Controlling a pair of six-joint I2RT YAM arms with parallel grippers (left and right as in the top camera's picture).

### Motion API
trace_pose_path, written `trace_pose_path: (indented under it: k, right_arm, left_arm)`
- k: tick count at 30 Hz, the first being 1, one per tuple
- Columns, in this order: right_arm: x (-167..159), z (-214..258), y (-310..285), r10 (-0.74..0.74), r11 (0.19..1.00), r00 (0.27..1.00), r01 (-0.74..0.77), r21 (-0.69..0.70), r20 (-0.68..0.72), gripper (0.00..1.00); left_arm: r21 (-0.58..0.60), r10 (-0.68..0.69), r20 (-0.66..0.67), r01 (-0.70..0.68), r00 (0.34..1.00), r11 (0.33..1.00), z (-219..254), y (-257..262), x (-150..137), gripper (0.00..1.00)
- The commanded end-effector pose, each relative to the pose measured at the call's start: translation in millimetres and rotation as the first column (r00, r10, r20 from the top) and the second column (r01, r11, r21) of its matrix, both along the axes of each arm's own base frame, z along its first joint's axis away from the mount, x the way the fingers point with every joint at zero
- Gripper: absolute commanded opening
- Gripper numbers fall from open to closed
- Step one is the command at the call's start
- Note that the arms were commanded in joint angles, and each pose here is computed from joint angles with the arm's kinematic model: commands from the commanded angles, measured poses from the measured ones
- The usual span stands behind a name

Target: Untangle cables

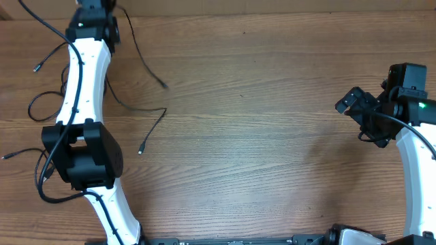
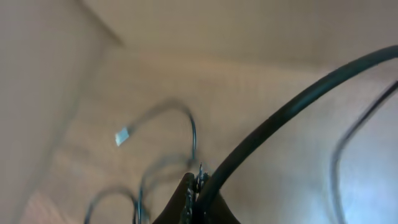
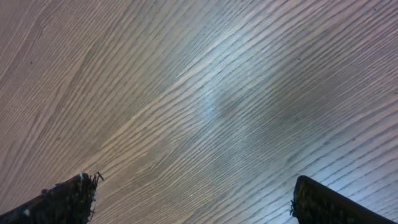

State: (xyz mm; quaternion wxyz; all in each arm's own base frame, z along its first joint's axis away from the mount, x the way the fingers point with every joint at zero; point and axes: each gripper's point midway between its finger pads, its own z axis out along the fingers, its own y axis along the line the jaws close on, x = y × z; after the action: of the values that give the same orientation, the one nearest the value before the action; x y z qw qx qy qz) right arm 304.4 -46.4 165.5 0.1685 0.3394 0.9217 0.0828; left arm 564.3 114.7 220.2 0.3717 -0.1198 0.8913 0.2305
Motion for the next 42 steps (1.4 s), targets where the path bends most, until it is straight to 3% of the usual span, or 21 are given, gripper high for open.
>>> trace_pose_path:
  k: [1, 4, 8, 16, 22, 26, 27, 28, 30, 34, 37, 40, 41, 42]
  right_arm:
    - [4.2, 7.9, -3.9, -0.008, 1.0, 1.0, 0.009, -0.014, 0.024, 1.0]
    - [4.2, 7.8, -3.9, -0.008, 1.0, 1.0, 0.009, -0.014, 0.023, 1.0]
    - [4.2, 7.8, -3.9, -0.008, 1.0, 1.0, 0.009, -0.014, 0.023, 1.0]
    - [4.2, 7.9, -3.9, -0.008, 1.0, 1.0, 0.009, -0.014, 0.024, 1.0]
    - [4.2, 7.8, -3.9, -0.008, 1.0, 1.0, 0.009, -0.014, 0.023, 1.0]
    - [4.2, 7.8, -3.9, -0.008, 1.0, 1.0, 0.009, -0.014, 0.023, 1.0]
    - [4.2, 7.8, -3.9, -0.008, 1.0, 1.0, 0.009, -0.014, 0.023, 1.0]
    - [4.2, 7.8, -3.9, -0.008, 1.0, 1.0, 0.009, -0.014, 0.023, 1.0]
    - [4.3, 7.9, -4.0, -0.008, 1.0, 1.0, 0.009, -0.014, 0.024, 1.0]
    - [4.2, 7.8, -3.9, -0.008, 1.0, 1.0, 0.009, -0.014, 0.024, 1.0]
    - [4.2, 7.9, -3.9, -0.008, 1.0, 1.0, 0.009, -0.014, 0.024, 1.0]
    - [4.2, 7.8, -3.9, -0.008, 1.0, 1.0, 0.009, -0.014, 0.023, 1.0]
    - [4.2, 7.8, -3.9, -0.008, 1.0, 1.0, 0.009, -0.014, 0.024, 1.0]
    - [4.2, 7.8, -3.9, -0.008, 1.0, 1.0, 0.009, -0.014, 0.023, 1.0]
  left_arm:
    - [0.03, -0.143, 0.078, 0.141, 0.987, 0.99, 32.2, -12.0, 22.4, 0.04]
    - [-0.037, -0.229, 0.113, 0.235, 0.967, 0.971, 27.1, -30.9, 34.4, 0.04]
    - [-0.077, -0.203, 0.11, 0.212, 0.973, 0.974, 0.4, -30.9, 45.2, 0.04]
    - [-0.222, -0.275, -0.138, 0.241, 0.952, 0.945, -126.5, -52.6, 39.7, 0.04]
    - [-0.248, -0.262, -0.211, 0.208, 0.942, 0.946, -148.4, -52.1, 27.2, 0.05]
    - [-0.179, -0.202, -0.23, 0.162, 0.952, 0.97, -140.5, -37.8, 23.1, 0.35]
    - [-0.155, -0.177, -0.231, 0.143, 0.957, 0.977, -135.1, -32.9, 21.6, 0.66]
    - [-0.13, -0.15, -0.226, 0.123, 0.963, 0.984, -125.7, -27.9, 19.6, 0.83]
    - [-0.107, -0.131, -0.206, 0.11, 0.97, 0.988, -104.0, -24.0, 16.4, 1.0]
    - [-0.129, -0.124, -0.103, 0.11, 0.987, 0.986, -43.8, -29.8, 8.9, 0.99]
    - [-0.221, -0.221, -0.043, 0.207, 0.974, 0.953, -3.3, -55.3, -5.4, 1.0]
    - [-0.405, -0.376, 0.002, 0.344, 0.927, 0.847, 20.8, -99.9, -31.2, 0.99]
    - [-0.51, -0.457, 0.002, 0.395, 0.889, 0.765, 27.0, -124.4, -53.4, 1.0]
    - [-0.534, -0.475, -0.013, 0.396, 0.88, 0.747, 27.4, -129.1, -63.2, 1.0]
